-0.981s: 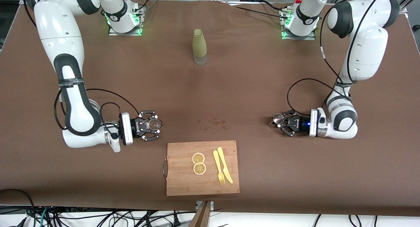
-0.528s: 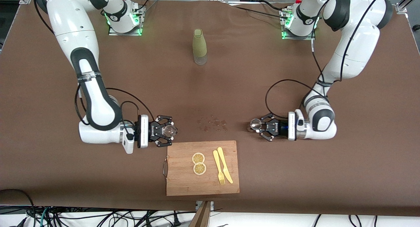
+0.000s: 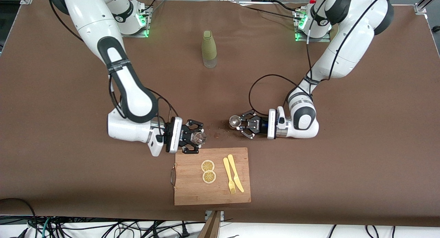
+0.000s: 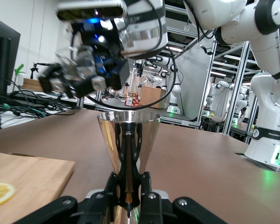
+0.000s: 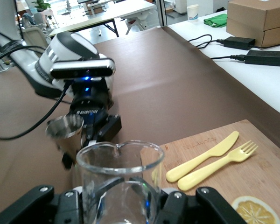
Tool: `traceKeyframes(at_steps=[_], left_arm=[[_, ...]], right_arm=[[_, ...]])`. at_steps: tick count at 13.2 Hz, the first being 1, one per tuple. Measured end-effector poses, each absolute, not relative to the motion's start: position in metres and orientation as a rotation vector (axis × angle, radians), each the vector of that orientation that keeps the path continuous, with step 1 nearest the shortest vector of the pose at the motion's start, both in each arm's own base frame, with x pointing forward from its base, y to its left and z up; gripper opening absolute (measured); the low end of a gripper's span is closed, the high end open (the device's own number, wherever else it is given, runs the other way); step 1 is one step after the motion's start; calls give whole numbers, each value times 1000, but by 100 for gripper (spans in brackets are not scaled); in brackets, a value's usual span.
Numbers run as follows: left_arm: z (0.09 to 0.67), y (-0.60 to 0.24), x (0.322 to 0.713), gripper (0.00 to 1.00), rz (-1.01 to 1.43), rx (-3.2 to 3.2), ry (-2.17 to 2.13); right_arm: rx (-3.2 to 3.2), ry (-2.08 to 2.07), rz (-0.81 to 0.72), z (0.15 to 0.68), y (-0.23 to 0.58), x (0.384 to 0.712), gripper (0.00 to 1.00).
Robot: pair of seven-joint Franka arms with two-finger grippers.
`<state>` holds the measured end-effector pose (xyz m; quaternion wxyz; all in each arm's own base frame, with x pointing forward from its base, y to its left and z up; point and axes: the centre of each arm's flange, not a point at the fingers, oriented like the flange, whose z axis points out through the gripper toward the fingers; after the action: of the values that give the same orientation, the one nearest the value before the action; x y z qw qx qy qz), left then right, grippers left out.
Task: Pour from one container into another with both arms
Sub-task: 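Bring the glass cup above the jigger with the right gripper, then tilt the glass cup with the right gripper, pouring into the jigger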
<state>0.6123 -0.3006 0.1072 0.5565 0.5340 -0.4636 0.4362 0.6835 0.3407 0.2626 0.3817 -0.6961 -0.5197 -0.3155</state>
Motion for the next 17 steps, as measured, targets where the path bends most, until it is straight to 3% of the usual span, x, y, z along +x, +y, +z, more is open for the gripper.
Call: traceKeyframes(at_steps=[9,17], left_arm=[[100,-312,608,22,1023,1309,-1099],[99,-312,608,22,1023,1317,-1104]], right_arm=[[-1938,-1439,-751,301,388,646,14],[-2040,-1506,-682,297,428,617,14]])
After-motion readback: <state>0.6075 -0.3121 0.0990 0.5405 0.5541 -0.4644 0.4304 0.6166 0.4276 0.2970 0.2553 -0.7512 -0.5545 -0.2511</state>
